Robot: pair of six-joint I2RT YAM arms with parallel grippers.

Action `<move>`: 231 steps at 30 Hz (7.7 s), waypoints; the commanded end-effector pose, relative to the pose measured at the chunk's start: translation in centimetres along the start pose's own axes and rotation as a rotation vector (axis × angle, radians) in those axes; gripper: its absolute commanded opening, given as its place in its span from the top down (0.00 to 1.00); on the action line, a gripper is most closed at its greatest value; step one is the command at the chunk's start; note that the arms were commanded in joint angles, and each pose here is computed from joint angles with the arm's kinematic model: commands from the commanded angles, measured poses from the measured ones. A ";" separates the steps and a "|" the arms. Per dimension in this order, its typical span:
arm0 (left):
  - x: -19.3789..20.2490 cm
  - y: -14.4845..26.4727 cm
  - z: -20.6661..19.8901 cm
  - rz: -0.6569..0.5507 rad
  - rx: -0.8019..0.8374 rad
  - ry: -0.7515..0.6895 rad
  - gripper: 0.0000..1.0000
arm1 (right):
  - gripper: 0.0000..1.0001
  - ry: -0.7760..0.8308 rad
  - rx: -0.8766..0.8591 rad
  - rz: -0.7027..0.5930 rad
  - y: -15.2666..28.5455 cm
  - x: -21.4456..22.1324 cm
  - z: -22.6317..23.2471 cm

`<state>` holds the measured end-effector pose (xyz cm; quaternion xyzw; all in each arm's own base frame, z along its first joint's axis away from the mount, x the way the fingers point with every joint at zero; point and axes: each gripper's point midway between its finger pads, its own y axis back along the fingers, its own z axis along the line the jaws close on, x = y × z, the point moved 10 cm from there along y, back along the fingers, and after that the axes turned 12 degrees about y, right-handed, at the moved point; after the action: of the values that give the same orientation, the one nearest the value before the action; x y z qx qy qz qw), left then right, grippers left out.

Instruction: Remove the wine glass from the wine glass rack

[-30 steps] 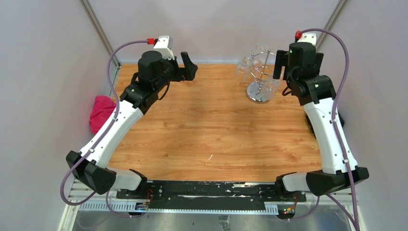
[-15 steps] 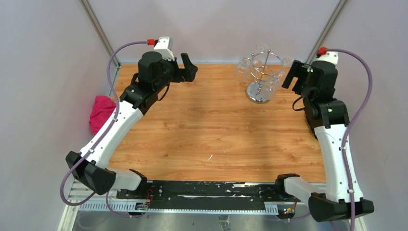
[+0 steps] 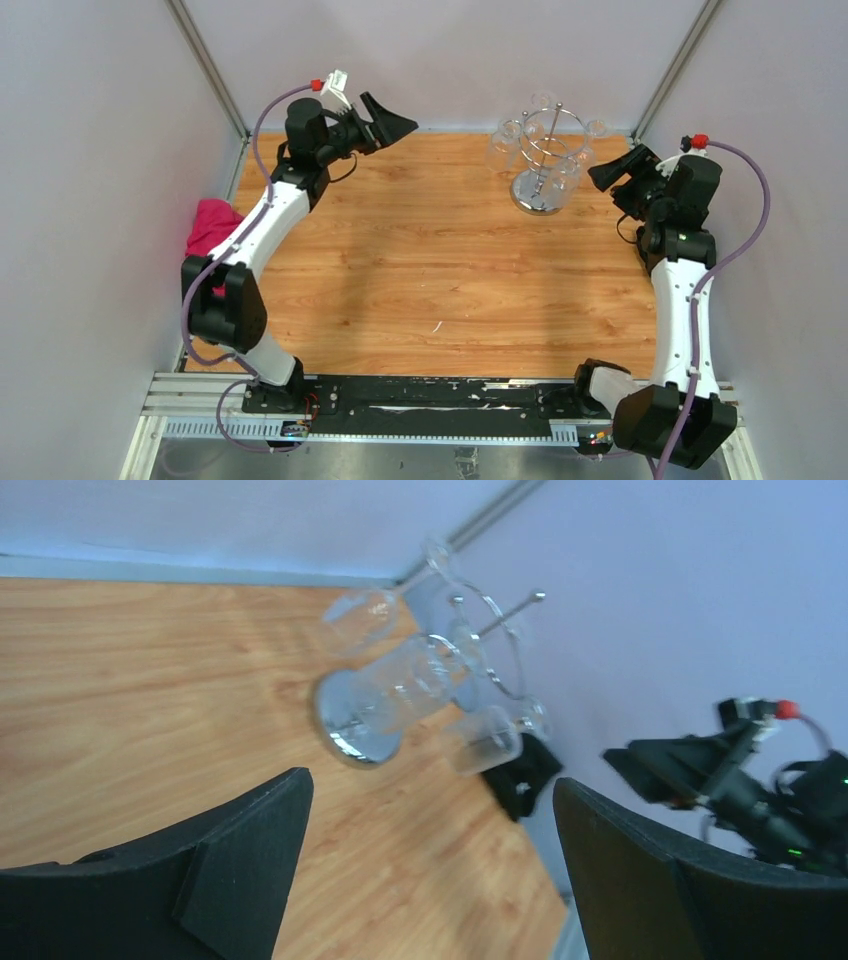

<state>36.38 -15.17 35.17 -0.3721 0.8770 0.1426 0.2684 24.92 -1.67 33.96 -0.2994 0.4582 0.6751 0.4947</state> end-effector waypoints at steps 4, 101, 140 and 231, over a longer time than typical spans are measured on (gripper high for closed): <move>0.7 -1.9 -1.3 0.108 0.352 0.138 0.06 | 0.29 -0.134 -0.166 -0.052 -1.2 0.4 -1.2; 8.3 -2.3 2.5 0.196 0.223 0.200 0.11 | 0.77 -0.406 -0.470 0.176 -9.9 4.4 -2.7; 8.1 -1.7 1.7 0.195 0.238 0.210 0.11 | 0.80 -0.378 -0.429 0.203 -6.9 3.3 -2.0; 8.0 -1.6 1.3 0.210 0.256 0.203 0.11 | 1.00 -0.645 -0.584 0.215 1.8 2.3 3.5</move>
<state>33.88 -20.40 28.32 -0.2581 0.9487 0.0303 0.1801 24.04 1.18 31.25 -0.1003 0.1157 0.8723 0.4644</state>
